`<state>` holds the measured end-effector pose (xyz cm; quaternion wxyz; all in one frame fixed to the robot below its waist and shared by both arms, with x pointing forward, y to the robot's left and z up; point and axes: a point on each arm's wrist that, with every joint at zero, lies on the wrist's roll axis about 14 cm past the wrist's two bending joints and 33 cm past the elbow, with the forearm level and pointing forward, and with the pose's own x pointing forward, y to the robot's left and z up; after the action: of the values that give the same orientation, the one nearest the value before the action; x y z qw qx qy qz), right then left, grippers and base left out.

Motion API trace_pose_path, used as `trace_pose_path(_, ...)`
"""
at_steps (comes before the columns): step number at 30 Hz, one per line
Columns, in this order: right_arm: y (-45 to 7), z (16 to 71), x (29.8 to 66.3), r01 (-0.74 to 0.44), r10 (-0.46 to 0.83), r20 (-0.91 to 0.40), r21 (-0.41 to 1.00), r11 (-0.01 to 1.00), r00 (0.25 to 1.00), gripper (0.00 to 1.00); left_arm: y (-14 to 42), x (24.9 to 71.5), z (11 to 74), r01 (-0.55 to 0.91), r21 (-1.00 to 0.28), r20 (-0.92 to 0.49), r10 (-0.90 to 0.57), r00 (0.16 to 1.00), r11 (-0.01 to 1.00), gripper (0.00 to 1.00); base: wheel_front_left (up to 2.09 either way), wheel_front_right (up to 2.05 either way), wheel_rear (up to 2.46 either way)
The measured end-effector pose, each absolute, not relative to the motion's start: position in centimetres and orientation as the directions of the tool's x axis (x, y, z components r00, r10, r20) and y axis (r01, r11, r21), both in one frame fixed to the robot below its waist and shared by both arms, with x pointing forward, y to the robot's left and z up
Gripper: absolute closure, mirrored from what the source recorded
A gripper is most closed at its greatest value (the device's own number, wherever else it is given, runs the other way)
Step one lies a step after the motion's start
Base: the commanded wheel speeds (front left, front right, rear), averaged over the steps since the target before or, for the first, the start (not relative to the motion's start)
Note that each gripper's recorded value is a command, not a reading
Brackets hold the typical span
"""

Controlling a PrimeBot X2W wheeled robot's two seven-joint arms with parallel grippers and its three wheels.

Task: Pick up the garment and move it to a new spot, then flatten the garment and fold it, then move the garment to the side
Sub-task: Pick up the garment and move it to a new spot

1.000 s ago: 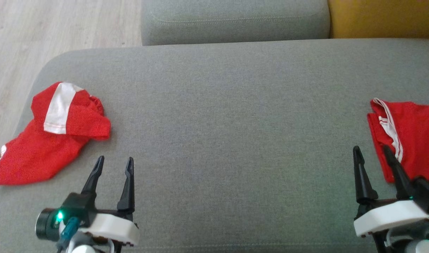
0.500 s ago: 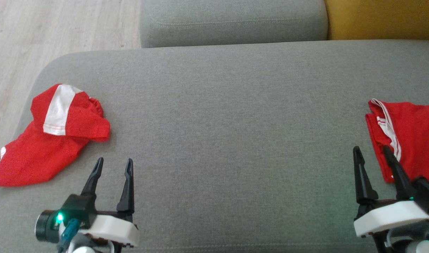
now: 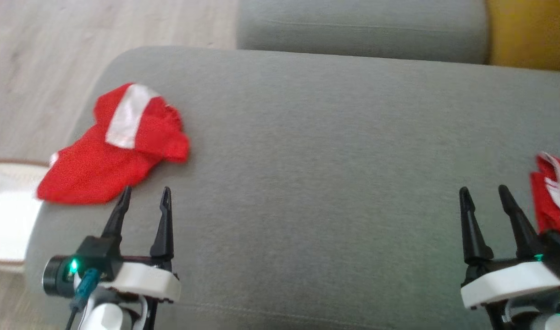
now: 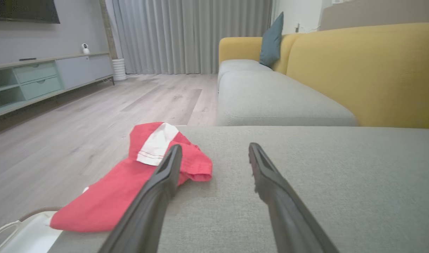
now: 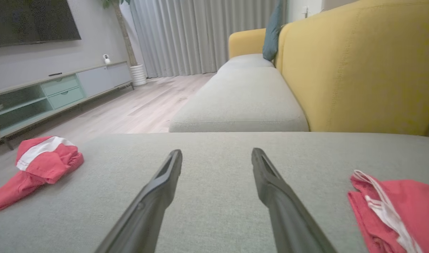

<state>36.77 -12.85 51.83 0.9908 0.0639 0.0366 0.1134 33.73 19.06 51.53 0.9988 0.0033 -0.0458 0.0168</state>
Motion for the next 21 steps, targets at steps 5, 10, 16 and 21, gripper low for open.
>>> trace_pose_path(5, -9.4, 51.9, 37.8, -0.319, 0.330, -0.058, 0.141, 0.937, 0.942, 0.00, 22.1, 32.3, 52.0, -0.133, 0.013, 0.102, 0.131, 0.986, 0.991, 0.00, 0.00, 0.00, 0.00)
trace_pose_path(10, -6.2, 51.9, 38.4, -0.405, 0.417, -0.057, 0.149, 0.902, 0.907, 0.00, 24.7, 30.4, 52.0, -0.222, 0.020, 0.101, 0.219, 0.970, 0.975, 0.00, 0.00, 0.00, 0.00)
trace_pose_path(16, -3.6, 52.0, 38.8, -0.472, 0.485, -0.051, 0.160, 0.867, 0.873, 0.00, 26.3, 28.9, 52.0, -0.279, 0.022, 0.100, 0.275, 0.956, 0.960, 0.00, 0.00, 0.00, 0.00)
trace_pose_path(21, -2.9, 52.0, 39.3, -0.485, 0.499, -0.050, 0.168, 0.858, 0.865, 0.00, 26.6, 28.8, 51.7, -0.288, 0.026, 0.087, 0.285, 0.955, 0.957, 0.00, 0.00, 0.00, 0.00)
